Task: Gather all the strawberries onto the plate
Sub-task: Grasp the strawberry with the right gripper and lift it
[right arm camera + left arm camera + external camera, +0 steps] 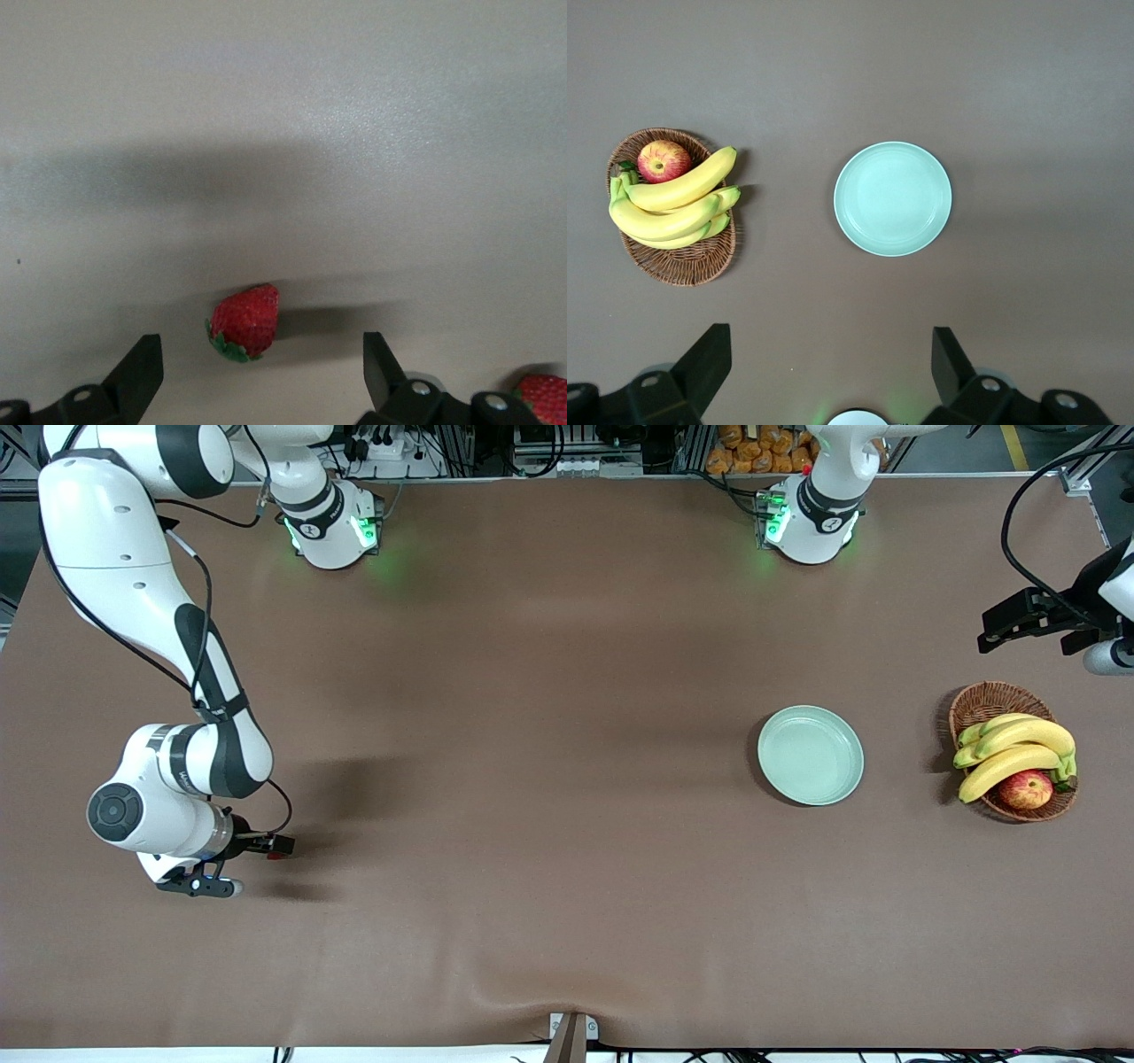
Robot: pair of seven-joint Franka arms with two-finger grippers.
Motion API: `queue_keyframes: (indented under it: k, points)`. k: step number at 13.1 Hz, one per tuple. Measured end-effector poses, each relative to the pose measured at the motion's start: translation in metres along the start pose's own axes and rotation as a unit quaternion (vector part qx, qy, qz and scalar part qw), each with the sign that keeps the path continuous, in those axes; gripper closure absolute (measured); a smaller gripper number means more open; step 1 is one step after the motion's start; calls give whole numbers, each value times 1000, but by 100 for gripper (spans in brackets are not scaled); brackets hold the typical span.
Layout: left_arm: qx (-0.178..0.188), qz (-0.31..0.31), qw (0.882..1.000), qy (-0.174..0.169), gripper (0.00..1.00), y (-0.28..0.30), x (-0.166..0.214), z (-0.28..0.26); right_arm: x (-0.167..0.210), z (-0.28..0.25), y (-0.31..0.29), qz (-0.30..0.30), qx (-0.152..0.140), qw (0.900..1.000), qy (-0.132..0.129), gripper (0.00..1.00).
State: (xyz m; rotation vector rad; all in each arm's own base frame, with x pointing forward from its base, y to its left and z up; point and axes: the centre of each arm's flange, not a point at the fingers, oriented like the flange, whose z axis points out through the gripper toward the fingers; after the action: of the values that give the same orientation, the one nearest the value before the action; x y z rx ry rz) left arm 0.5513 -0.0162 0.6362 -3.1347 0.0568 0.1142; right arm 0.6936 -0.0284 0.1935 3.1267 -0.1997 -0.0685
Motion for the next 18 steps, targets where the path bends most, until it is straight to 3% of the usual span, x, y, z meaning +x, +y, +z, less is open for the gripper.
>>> queue_keyframes:
  k: [7,9,12,13,18]
  points:
    - [0,3,1000,-2,0,3,2,3,1,18,-1,11,1,1000,7,4]
    - [0,3,1000,-2,0,3,4,5,1,18,-5,9,1,1000,7,24]
    - [0,4,1000,0,0,4,5,5,2,16,-12,5,2,1000,8,62]
    - [0,4,1000,1,0,4,5,5,2,16,-13,5,2,1000,8,67]
    - [-1,6,1000,-1,0,6,8,8,1,-3,-47,-20,2,1000,-6,67]
